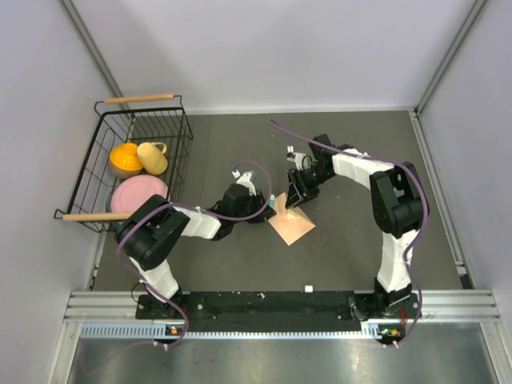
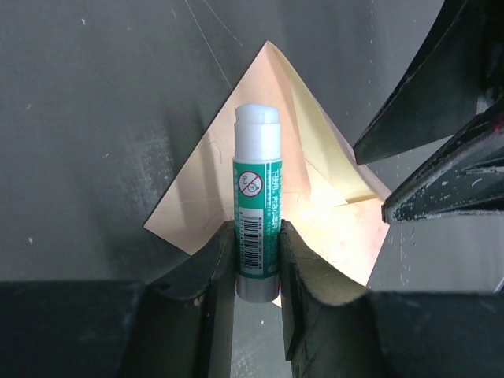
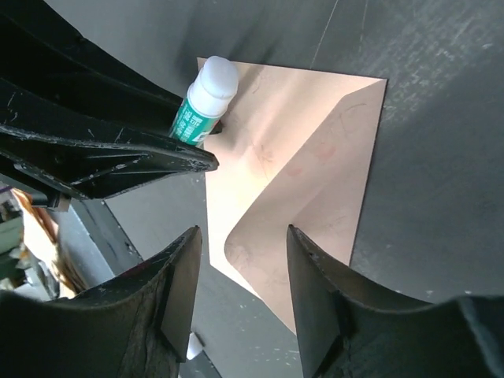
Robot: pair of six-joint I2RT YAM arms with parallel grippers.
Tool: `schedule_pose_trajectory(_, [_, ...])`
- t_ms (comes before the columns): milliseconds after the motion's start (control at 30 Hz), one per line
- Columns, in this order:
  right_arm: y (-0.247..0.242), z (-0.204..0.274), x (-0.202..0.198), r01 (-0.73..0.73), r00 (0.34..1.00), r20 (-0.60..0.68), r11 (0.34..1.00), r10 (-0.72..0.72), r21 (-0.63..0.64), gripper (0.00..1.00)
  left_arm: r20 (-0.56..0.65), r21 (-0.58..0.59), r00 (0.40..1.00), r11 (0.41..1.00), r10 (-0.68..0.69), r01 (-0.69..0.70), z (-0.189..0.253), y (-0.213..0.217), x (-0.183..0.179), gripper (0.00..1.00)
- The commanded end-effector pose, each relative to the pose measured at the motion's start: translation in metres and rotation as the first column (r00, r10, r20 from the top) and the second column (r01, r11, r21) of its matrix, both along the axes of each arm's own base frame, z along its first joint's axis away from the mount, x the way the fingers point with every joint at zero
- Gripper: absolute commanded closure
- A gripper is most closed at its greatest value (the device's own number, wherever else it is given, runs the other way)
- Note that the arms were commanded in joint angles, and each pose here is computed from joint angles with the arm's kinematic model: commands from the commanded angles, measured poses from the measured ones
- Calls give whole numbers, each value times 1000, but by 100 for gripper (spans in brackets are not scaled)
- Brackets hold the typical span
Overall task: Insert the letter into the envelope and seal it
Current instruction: Seal the envelope at the center of the board.
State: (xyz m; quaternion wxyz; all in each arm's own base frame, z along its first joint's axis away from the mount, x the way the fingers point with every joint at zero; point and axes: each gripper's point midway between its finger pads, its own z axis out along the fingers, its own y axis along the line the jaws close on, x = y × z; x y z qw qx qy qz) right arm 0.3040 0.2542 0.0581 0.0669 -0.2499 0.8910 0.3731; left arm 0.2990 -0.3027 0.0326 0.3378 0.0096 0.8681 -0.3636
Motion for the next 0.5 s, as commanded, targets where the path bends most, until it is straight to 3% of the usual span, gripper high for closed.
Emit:
schedule_pose_trajectory(0, [17,2,-8,11,998,-67,998,-7,68,52,-1,-4,1000,1000,9,-9,0,-2,6,100])
schedule_pose_trajectory(67, [19,-4,-11,17,995,-99,997,-10,69,52,-2,-5,1000,1000,8,-8,0,-2,6,100])
schedule_pose_trajectory(467, [20,-46,-22,105,940,-337,988,-61,115,85,11,-10,1000,1000,0,0,4,-3,6,100])
